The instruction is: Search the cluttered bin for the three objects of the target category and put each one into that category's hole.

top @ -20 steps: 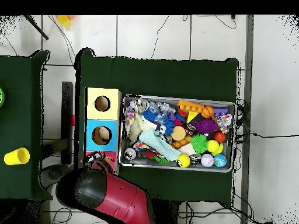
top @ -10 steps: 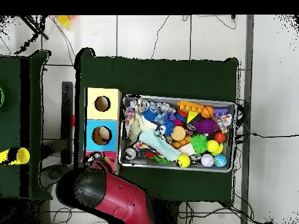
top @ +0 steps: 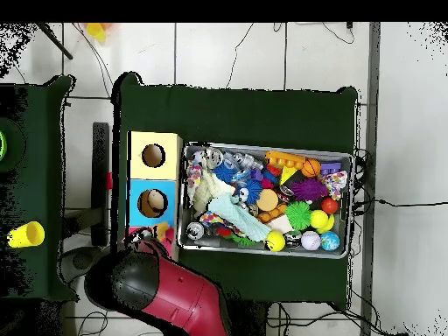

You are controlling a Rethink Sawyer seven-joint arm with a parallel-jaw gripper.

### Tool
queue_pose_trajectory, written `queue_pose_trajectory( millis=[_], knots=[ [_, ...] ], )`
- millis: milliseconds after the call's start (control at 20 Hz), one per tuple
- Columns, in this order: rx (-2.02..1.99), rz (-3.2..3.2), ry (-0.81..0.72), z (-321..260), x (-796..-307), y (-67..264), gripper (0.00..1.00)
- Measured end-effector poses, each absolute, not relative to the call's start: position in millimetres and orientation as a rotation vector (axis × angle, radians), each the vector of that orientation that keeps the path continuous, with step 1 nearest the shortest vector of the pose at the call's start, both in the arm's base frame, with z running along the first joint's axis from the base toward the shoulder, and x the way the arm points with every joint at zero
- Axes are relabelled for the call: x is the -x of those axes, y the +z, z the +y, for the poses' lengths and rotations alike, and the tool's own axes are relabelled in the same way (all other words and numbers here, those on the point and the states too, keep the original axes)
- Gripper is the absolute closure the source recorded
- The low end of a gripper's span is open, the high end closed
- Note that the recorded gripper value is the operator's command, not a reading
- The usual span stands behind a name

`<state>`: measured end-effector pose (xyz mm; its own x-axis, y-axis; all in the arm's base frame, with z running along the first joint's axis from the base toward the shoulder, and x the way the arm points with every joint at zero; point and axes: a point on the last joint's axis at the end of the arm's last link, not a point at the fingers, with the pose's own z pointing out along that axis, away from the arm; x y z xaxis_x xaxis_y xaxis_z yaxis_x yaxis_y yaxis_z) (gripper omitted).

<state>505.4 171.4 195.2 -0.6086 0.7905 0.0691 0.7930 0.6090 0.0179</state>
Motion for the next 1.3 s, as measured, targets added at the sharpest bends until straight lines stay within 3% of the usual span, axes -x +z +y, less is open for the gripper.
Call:
queue_pose_trajectory(
  millis=[1050,1300],
  knots=[
    [1.409,-2.782,-0.089,160,-516,189,0.00],
    [1.501,-2.746,-0.078,111,-526,193,0.00]
  ],
)
